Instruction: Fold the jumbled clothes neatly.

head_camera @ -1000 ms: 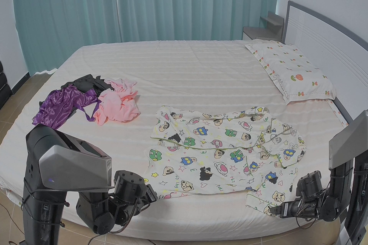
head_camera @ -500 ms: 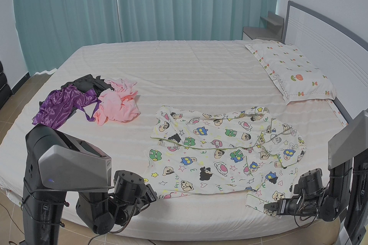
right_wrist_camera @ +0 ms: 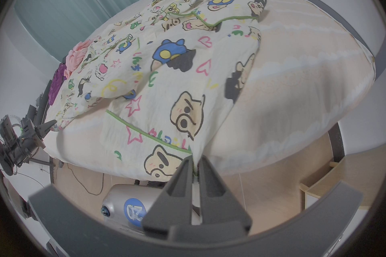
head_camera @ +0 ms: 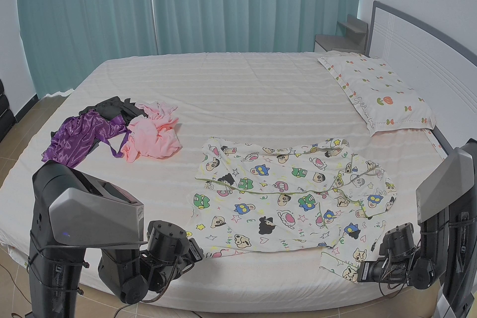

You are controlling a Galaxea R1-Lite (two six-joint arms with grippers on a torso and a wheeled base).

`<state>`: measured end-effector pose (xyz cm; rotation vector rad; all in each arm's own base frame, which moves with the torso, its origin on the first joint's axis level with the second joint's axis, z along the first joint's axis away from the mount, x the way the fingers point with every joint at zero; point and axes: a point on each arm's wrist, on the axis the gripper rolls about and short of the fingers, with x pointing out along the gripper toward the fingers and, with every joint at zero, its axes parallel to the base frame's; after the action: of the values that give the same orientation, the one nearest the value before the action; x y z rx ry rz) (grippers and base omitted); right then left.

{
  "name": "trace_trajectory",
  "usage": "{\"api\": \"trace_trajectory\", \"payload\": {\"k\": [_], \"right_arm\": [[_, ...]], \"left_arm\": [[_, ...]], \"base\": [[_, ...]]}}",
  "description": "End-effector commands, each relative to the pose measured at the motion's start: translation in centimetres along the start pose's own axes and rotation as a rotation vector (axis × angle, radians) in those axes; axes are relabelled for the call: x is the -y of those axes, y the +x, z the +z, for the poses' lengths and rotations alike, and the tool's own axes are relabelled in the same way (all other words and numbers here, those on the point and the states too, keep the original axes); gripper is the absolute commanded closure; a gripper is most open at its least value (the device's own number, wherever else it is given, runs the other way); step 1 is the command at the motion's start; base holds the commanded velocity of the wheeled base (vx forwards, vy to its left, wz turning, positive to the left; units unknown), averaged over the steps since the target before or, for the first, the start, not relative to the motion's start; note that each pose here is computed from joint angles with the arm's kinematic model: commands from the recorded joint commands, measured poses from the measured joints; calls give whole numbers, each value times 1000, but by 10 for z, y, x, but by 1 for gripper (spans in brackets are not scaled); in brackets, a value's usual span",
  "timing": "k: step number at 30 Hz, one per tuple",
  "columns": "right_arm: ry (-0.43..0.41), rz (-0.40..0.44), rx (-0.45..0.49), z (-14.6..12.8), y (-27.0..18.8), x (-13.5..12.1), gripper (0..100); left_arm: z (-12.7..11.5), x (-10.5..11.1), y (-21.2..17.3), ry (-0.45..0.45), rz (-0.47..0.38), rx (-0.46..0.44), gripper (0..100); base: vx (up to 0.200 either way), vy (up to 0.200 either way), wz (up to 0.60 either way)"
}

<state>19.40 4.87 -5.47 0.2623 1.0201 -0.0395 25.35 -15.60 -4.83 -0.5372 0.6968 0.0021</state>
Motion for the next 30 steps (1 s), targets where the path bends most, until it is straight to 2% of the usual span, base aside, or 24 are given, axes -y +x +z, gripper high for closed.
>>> {"api": "trace_trajectory", "payload": {"k": [1,10,19,24,30], "right_arm": [[8,-23,-14,-1,-6,5,100],[-6,-51,-9,8,-38,12,100],[-61,-125,-59,10,-50,36,100],[-87,-138,-91,8,-54,39,100],[-112,-151,-111,6,-57,42,100]], "left_arm": [[1,1,-1,0,-4,4,100],[3,1,-13,13,-9,2,100],[0,-4,-21,41,7,-17,100],[-5,-11,-25,97,32,-46,100],[-9,-12,-26,117,34,-60,100]], "base": [[0,0,0],[0,0,0],[0,0,0],[0,0,0],[0,0,0]]}}
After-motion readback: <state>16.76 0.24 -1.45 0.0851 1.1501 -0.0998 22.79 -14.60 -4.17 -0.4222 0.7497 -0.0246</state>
